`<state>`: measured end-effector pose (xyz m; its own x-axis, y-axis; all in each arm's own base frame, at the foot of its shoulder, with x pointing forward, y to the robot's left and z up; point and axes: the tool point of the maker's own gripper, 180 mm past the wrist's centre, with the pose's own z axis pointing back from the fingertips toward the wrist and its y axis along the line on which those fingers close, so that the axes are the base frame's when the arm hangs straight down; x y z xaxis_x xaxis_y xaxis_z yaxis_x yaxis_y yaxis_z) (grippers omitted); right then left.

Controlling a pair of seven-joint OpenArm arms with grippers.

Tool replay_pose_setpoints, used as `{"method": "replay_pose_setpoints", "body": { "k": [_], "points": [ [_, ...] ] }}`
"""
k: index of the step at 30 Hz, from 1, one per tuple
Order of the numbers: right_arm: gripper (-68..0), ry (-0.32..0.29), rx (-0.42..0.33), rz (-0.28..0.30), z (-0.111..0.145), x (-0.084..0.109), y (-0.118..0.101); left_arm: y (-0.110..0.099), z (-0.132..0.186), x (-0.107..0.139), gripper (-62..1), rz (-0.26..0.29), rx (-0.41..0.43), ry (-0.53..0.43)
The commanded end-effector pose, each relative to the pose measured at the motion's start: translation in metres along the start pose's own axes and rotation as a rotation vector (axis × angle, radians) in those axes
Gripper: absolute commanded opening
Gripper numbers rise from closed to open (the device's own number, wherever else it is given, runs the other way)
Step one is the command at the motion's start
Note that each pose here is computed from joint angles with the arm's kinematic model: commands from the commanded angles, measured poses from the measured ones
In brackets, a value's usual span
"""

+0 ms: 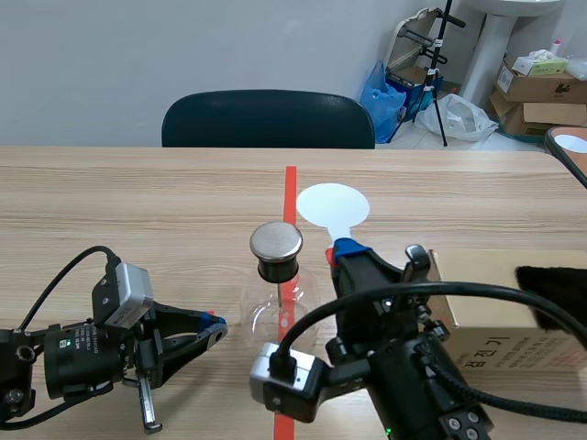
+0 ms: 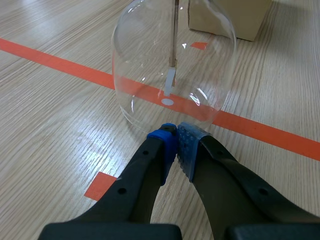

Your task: Do the electroscope experiment

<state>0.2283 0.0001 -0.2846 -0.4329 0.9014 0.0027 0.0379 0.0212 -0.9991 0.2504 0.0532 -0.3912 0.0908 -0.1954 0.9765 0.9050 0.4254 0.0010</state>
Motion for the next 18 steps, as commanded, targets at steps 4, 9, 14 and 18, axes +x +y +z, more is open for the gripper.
{"method": "replay_pose_setpoints", "body": {
  "k": [4, 9, 14, 18],
  "points": [
    [-66.5, -0.111, -0.027, 0.015, -0.001, 0.016, -0.007, 0.003, -0.005, 0.012, -56.9, -0.006, 0.004, -0.043],
    [-66.5, -0.199, -0.026, 0.016, 0.001, 0.032, -0.006, 0.003, -0.005, 0.012, -56.9, -0.006, 0.004, -0.043],
    [-66.5, -0.238, -0.025, 0.016, 0.003, 0.039, -0.006, 0.003, -0.005, 0.012, -56.9, -0.006, 0.004, -0.043],
    [-66.5, -0.253, -0.025, 0.017, 0.003, 0.041, -0.006, 0.003, -0.005, 0.012, -56.9, -0.006, 0.004, -0.043]
  ]
}}
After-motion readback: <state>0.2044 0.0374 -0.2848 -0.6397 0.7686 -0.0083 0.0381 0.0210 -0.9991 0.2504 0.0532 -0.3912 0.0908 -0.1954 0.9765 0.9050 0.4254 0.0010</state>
